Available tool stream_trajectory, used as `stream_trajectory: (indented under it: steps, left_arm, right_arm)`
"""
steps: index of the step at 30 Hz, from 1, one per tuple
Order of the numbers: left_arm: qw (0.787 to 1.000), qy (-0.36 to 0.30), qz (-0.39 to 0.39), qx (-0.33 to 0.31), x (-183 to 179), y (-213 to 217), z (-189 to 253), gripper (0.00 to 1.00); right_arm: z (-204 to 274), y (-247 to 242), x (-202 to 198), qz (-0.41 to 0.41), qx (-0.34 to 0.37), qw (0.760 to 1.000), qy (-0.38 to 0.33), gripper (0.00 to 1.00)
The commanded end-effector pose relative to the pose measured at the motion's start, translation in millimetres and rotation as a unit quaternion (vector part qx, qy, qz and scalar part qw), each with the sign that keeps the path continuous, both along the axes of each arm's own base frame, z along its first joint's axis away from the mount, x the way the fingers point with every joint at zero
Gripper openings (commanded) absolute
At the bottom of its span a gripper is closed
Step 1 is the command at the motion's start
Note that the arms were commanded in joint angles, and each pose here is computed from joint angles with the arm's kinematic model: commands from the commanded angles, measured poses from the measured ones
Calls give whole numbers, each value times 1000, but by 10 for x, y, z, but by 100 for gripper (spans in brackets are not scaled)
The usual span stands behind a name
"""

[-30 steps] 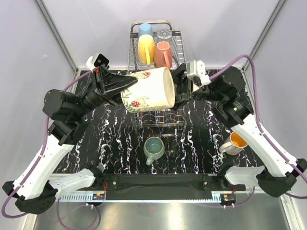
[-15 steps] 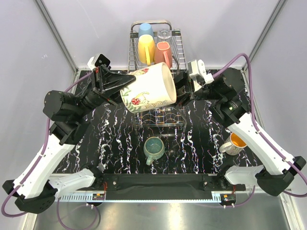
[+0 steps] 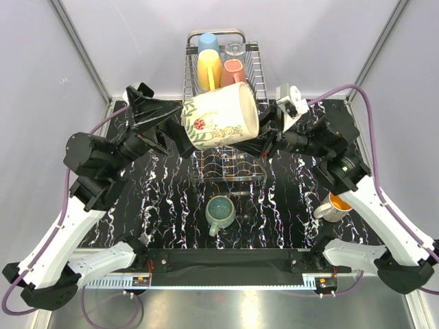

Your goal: Load the cups into the dish rack

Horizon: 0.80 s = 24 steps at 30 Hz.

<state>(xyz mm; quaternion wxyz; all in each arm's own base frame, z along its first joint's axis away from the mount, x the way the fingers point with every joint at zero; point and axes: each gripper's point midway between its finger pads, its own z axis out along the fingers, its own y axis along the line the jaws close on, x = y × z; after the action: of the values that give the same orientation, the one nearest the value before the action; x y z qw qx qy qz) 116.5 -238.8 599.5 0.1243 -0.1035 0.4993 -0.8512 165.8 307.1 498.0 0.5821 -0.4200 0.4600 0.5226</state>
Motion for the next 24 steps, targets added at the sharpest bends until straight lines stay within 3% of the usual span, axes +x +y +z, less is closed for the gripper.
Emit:
stream_trajectory:
  steps: [1, 3, 6, 9, 10, 11, 13, 15, 18, 19, 20, 21, 22, 23, 24]
  left_arm:
    - [998, -38, 8, 55, -28, -45, -189, 99]
    - [995, -40, 23, 83, 41, -64, -325, 99]
    - [992, -61, 42, 100, 124, -34, -458, 99]
    - [987, -86, 58, 123, 148, -2, -510, 99]
    - [980, -125, 83, 127, 125, 49, -422, 99]
    - [977, -115, 92, 154, 153, 55, -508, 99]
    - [958, -178, 143, 176, 109, 156, -344, 99]
    - [936, -201, 180, 227, 182, 207, -422, 99]
    - [914, -232, 218, 250, 60, 375, -310, 99]
    - [900, -250, 247, 258, 60, 456, -264, 99]
    - [895, -243, 255, 275, 69, 497, -332, 99]
    - [880, -252, 286, 285, 74, 599, -322, 99]
    - [872, -255, 299, 290, 57, 659, -312, 99]
    - [867, -251, 306, 303, 61, 698, -370, 99]
    - [854, -254, 327, 315, 96, 765, -392, 99]
  right_arm:
    - [500, -409, 166, -135, 86, 987, -5, 0]
    - [434, -549, 229, -180, 79, 980, 15, 0]
    - [366, -890, 454, -293, 81, 951, 47, 0]
    - [322, -1329, 655, -414, 86, 904, 66, 0]
    - [330, -1548, 749, -470, 90, 875, 73, 0]
    - [306, -1665, 790, -501, 80, 859, 70, 0]
    - [213, -1920, 908, -571, 57, 816, 74, 0]
    - [111, -2016, 1024, -611, 13, 790, 60, 0]
    - [14, -2317, 1224, -677, -28, 732, 68, 0]
    - [31, -2339, 1278, -666, -27, 742, 72, 0]
    - [-6, -2648, 1390, -692, -6, 715, 97, 0]
    - [-93, -2770, 1465, -695, -5, 709, 117, 0]
    - [-177, -2771, 1542, -679, -8, 723, 131, 0]
    - [-252, -2855, 1614, -682, -4, 716, 147, 0]
    - [-418, -3067, 1753, -701, -16, 693, 165, 0]
